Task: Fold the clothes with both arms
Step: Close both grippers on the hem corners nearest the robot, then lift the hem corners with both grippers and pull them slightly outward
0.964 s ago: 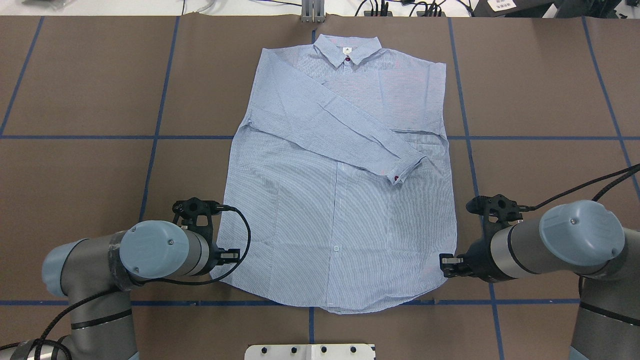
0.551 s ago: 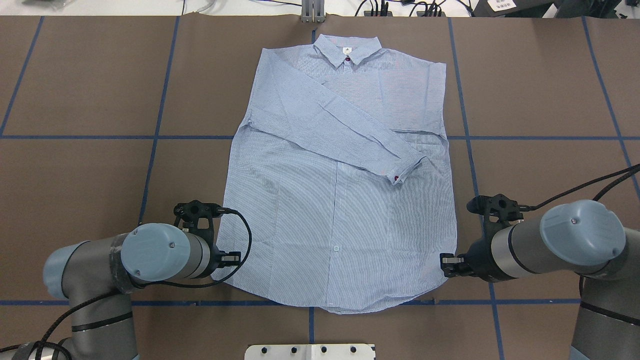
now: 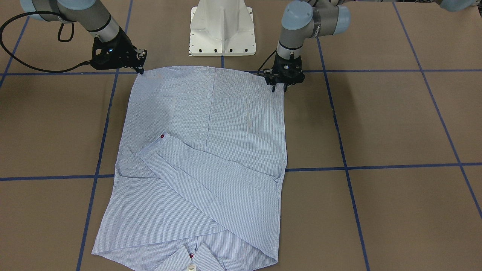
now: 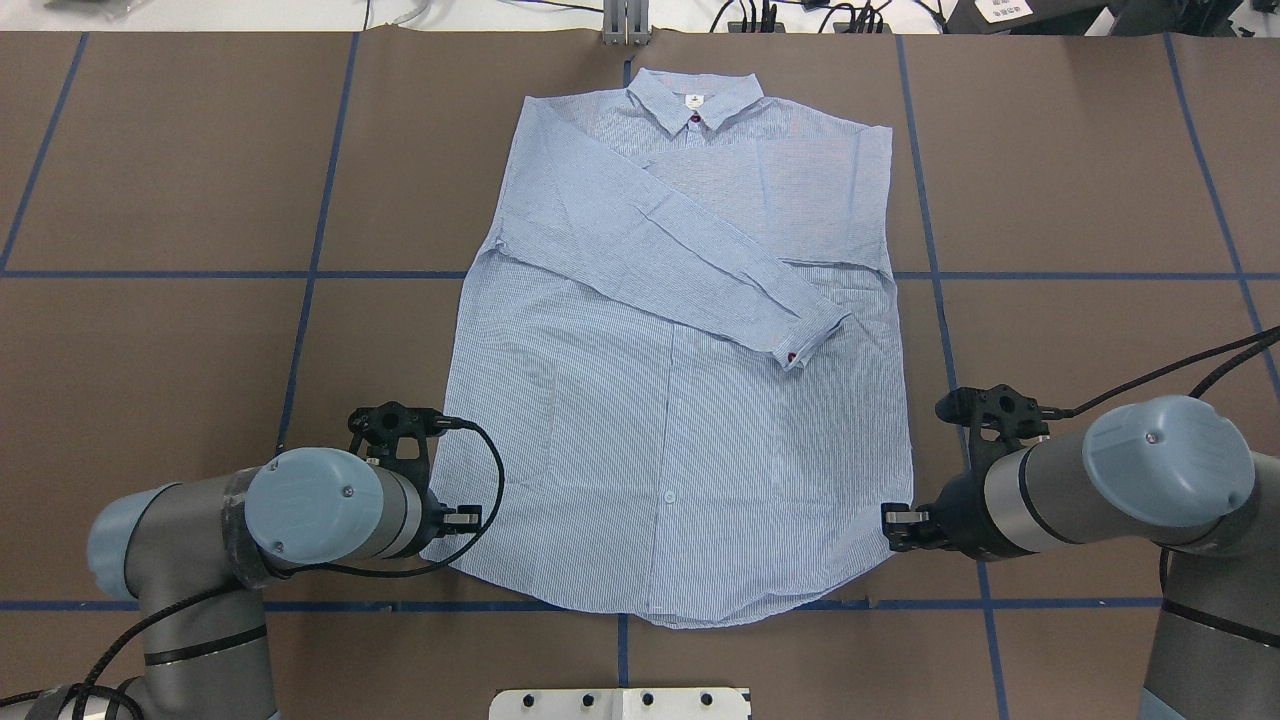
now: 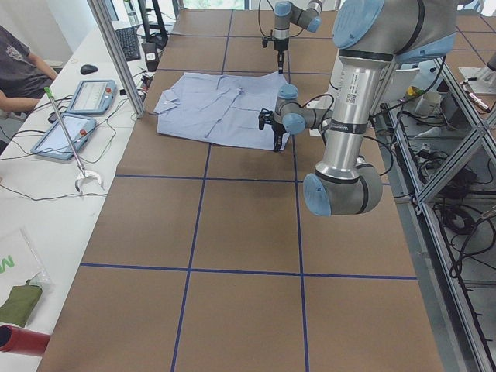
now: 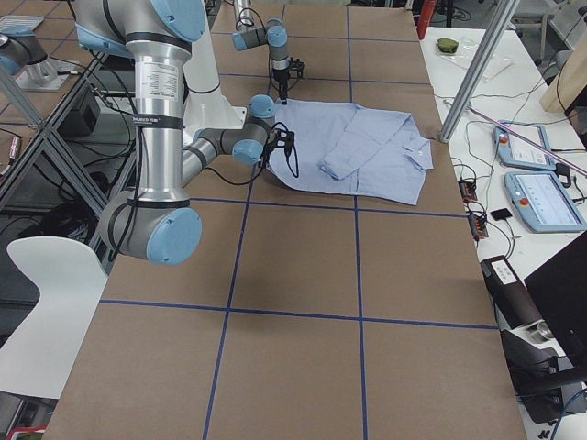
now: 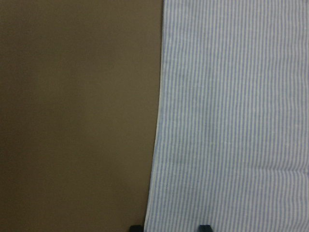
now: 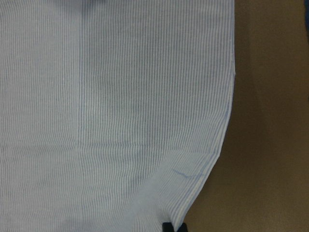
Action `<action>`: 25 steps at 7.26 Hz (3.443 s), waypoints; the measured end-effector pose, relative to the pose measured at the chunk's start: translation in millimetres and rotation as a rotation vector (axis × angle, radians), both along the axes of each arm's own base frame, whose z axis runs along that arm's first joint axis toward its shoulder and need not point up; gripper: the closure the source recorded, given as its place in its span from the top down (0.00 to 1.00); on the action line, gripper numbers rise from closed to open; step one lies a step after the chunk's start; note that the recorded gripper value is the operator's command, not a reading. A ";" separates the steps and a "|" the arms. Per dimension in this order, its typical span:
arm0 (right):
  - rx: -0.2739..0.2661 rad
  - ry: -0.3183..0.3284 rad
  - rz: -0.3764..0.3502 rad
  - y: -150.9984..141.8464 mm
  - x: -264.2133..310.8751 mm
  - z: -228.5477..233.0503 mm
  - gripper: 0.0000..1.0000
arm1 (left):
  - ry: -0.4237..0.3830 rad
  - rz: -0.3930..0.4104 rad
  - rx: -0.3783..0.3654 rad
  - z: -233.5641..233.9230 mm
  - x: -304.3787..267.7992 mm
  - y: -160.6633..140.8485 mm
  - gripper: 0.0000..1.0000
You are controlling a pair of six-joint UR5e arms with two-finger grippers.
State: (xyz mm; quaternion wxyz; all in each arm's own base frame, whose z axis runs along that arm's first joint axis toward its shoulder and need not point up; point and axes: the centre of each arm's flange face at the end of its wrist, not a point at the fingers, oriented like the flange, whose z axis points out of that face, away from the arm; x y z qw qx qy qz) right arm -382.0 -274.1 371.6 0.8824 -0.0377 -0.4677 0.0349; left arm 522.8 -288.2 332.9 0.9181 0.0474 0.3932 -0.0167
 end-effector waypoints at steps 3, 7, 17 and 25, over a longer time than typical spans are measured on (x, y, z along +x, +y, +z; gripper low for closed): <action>-0.002 0.004 0.002 -0.6 0.9 2.0 0.00 | -0.001 0.002 -0.002 -7.4 -5.3 2.0 0.37; -0.004 0.007 0.003 -1.2 1.3 3.9 0.00 | -0.009 0.006 -0.006 -12.3 -8.5 4.9 0.37; -0.007 -0.003 0.003 -6.9 4.8 0.9 0.00 | 0.048 -0.031 -0.033 -34.1 -37.9 11.6 0.00; -0.023 -0.113 -0.058 -6.1 28.7 -41.8 0.00 | 0.002 0.057 -0.135 -60.7 -114.5 50.3 0.00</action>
